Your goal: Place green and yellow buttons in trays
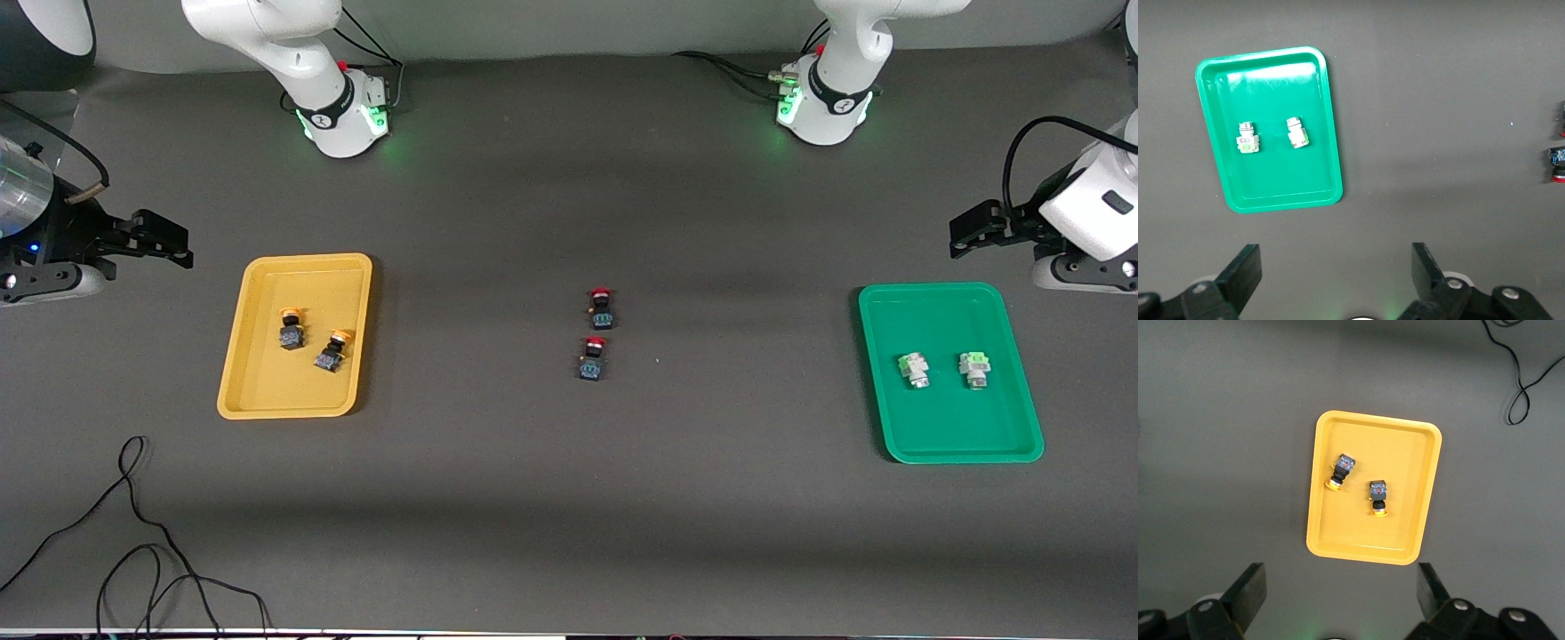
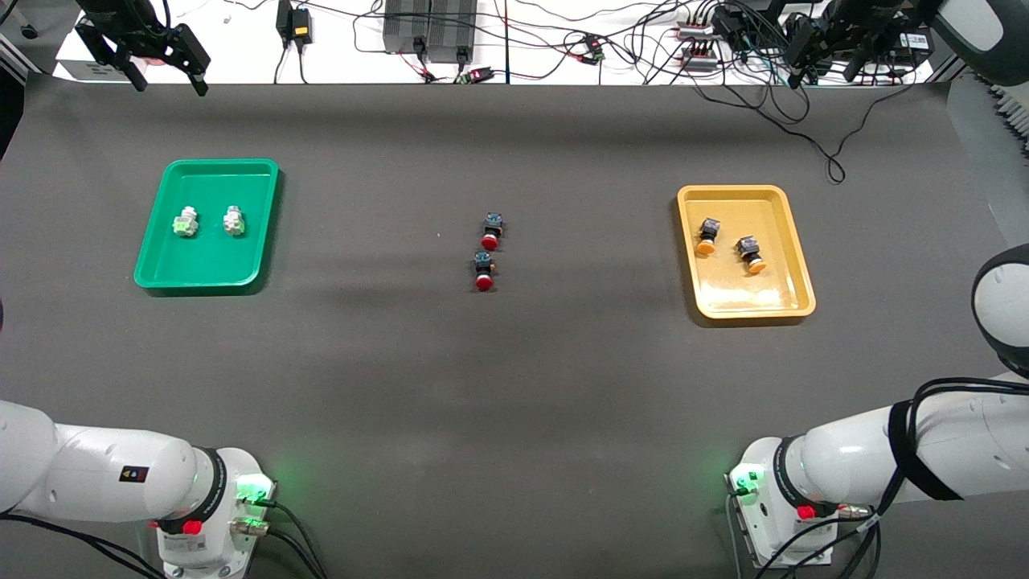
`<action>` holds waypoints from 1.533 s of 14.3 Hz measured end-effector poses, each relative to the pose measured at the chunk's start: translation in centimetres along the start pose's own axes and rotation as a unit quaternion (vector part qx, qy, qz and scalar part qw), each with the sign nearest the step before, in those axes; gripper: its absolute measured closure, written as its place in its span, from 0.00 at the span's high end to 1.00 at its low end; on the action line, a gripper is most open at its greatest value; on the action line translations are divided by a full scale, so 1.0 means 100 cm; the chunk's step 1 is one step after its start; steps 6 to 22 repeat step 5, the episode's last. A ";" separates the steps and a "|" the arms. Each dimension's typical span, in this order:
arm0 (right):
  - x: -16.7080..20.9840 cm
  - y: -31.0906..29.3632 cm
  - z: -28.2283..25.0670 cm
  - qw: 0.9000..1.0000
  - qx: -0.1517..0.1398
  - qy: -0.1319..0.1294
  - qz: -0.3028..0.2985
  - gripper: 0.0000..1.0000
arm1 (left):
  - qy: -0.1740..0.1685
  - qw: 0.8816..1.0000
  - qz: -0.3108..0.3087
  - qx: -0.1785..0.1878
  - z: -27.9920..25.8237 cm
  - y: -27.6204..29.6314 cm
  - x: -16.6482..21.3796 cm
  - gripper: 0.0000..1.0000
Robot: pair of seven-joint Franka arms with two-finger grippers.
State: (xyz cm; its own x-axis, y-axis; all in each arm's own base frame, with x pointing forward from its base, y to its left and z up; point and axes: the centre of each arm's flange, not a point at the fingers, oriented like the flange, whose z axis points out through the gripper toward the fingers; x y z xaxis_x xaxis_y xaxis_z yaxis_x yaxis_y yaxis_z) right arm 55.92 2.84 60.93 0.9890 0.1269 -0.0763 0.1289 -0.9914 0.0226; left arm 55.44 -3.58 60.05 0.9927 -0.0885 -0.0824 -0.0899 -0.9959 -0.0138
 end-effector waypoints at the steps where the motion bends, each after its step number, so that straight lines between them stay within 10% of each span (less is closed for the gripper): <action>1: 0.000 -0.001 0.000 1.000 -0.001 0.000 -0.001 1.00 | 0.000 1.000 0.000 0.000 0.000 0.000 0.000 1.00; 22: 0.000 -0.002 0.000 1.000 -0.002 0.000 -0.002 1.00 | 0.000 1.000 0.000 0.000 0.000 0.000 0.000 1.00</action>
